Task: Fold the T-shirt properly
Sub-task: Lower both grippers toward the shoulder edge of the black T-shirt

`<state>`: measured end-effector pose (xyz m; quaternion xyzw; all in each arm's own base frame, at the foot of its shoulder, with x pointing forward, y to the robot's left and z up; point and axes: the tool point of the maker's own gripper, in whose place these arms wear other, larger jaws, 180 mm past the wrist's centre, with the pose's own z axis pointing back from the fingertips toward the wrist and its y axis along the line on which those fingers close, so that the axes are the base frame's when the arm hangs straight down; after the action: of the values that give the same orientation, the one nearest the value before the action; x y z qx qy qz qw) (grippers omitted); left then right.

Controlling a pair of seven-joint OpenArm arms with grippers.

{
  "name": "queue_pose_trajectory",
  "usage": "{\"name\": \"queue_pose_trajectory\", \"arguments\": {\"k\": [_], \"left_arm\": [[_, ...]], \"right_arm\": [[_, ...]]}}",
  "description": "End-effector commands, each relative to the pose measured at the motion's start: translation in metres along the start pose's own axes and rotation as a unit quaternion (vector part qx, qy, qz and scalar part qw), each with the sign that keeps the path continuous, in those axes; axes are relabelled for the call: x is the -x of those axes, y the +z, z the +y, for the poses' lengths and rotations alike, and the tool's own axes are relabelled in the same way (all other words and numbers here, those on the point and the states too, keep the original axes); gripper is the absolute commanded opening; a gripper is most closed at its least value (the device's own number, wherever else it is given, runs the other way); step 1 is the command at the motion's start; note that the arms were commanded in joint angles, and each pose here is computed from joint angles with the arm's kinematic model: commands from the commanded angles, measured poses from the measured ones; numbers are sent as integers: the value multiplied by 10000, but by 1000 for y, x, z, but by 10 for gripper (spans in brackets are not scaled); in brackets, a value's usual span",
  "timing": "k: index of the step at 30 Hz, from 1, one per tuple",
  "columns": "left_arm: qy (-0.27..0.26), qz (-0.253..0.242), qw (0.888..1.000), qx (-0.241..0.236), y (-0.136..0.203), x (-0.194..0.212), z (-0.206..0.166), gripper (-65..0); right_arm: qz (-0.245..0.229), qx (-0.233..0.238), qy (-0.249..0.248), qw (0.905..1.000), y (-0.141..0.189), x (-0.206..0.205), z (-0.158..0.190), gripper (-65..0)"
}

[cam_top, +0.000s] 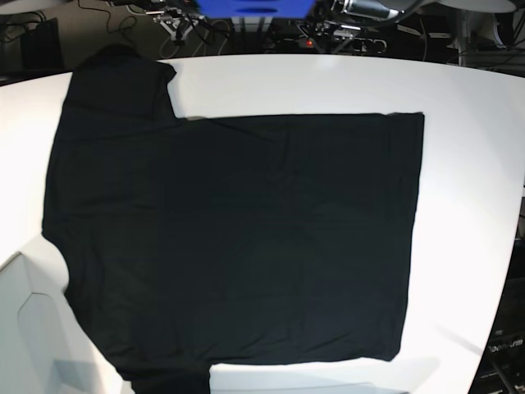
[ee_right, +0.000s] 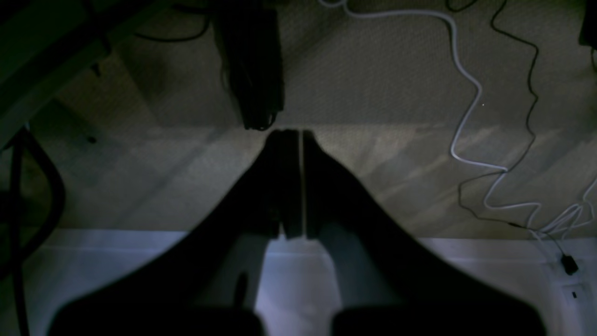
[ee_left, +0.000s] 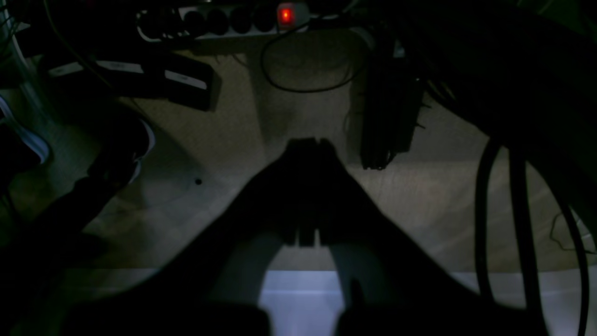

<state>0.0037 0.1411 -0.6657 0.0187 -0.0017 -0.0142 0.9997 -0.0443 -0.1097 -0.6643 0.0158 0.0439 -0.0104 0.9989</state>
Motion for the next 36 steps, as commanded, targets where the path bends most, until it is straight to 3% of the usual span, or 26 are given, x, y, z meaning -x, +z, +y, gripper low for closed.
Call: {"name": "queue_pose_trajectory", "arguments": {"k": [1,7,36], "left_arm": [[-26,23,10000,-1,0,2,-2,-647],[-35,46,10000,0,0,5,-2,-647],[-53,243,9997,-15,1,35,2,-648]], "right_arm": [[31,71,-40,10000,0,5,-1,-650],[-269,74,-44,9996,2,-4,-1,-650],[-116,100,-45,9999,2,15,-4,-650]]}}
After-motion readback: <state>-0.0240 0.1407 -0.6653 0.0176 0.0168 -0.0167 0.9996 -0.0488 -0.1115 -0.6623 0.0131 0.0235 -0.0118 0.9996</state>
